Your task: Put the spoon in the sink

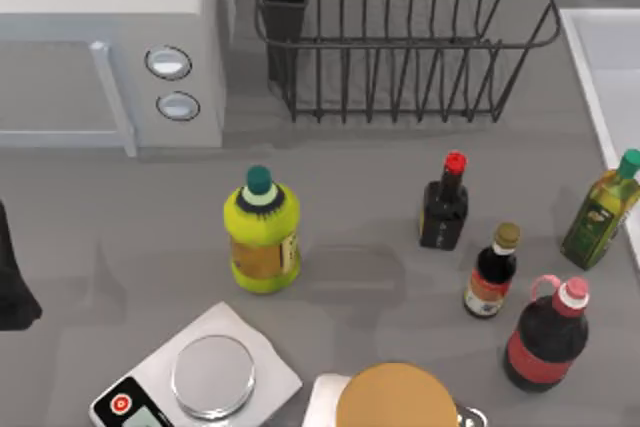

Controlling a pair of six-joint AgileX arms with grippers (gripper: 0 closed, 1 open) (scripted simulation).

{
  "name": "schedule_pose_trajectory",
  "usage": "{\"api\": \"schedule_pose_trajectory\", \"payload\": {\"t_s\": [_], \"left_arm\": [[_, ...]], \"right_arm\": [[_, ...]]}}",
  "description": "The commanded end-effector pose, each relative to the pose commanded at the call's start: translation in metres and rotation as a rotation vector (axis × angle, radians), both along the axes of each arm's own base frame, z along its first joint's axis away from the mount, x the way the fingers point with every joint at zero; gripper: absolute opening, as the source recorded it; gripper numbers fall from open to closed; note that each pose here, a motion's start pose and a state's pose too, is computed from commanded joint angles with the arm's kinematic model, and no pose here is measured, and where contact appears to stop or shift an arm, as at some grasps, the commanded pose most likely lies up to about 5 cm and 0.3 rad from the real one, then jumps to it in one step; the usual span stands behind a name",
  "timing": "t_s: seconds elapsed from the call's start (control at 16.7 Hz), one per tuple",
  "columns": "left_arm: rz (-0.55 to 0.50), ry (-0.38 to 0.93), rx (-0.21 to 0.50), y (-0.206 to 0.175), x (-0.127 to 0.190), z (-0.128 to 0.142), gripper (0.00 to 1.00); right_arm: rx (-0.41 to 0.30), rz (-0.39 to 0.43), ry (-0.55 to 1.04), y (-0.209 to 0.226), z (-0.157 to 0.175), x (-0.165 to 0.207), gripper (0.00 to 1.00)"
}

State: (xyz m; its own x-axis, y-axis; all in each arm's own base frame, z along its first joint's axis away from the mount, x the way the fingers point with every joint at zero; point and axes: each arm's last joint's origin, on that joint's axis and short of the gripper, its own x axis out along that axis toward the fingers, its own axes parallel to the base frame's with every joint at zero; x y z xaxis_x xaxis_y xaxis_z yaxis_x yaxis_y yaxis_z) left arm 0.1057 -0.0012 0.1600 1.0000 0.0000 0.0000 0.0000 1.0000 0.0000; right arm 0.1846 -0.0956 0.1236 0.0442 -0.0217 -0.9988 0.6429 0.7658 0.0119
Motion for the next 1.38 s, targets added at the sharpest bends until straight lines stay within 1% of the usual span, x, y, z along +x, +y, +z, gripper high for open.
{"api": "schedule_pose_trajectory", "payload": {"t_s": [0.12, 0.36, 0.54, 0.66, 0.96, 1.14, 1.26, 1.38], "left_arm": [[0.000, 0.000, 0.000, 0.000, 0.000, 0.000, 1.00], [0.000, 0.000, 0.000, 0.000, 0.000, 0.000, 1.00], [0.000, 0.000, 0.000, 0.000, 0.000, 0.000, 1.00], [0.000, 0.000, 0.000, 0.000, 0.000, 0.000, 1.00], [0.000, 0.000, 0.000, 0.000, 0.000, 0.000, 1.00], [0.000, 0.000, 0.000, 0.000, 0.000, 0.000, 1.00], [0.000, 0.000, 0.000, 0.000, 0.000, 0.000, 1.00], [0.000, 0.000, 0.000, 0.000, 0.000, 0.000, 1.00]], "right_arm": [[0.001, 0.002, -0.001, -0.002, 0.016, 0.003, 0.00], [0.016, 0.000, 0.030, -0.001, 0.059, 0.001, 0.00], [0.004, 0.001, 0.012, 0.001, 0.086, -0.002, 0.00], [0.000, 0.001, 0.004, 0.002, 0.091, -0.003, 0.00], [0.003, -0.001, 0.011, 0.001, 0.091, 0.000, 0.00], [0.002, -0.007, 0.034, -0.003, 0.098, 0.022, 0.00], [-0.001, -0.009, 0.060, -0.007, 0.103, 0.049, 0.00], [-0.013, -0.009, 0.080, -0.011, 0.109, 0.086, 0.00]]}}
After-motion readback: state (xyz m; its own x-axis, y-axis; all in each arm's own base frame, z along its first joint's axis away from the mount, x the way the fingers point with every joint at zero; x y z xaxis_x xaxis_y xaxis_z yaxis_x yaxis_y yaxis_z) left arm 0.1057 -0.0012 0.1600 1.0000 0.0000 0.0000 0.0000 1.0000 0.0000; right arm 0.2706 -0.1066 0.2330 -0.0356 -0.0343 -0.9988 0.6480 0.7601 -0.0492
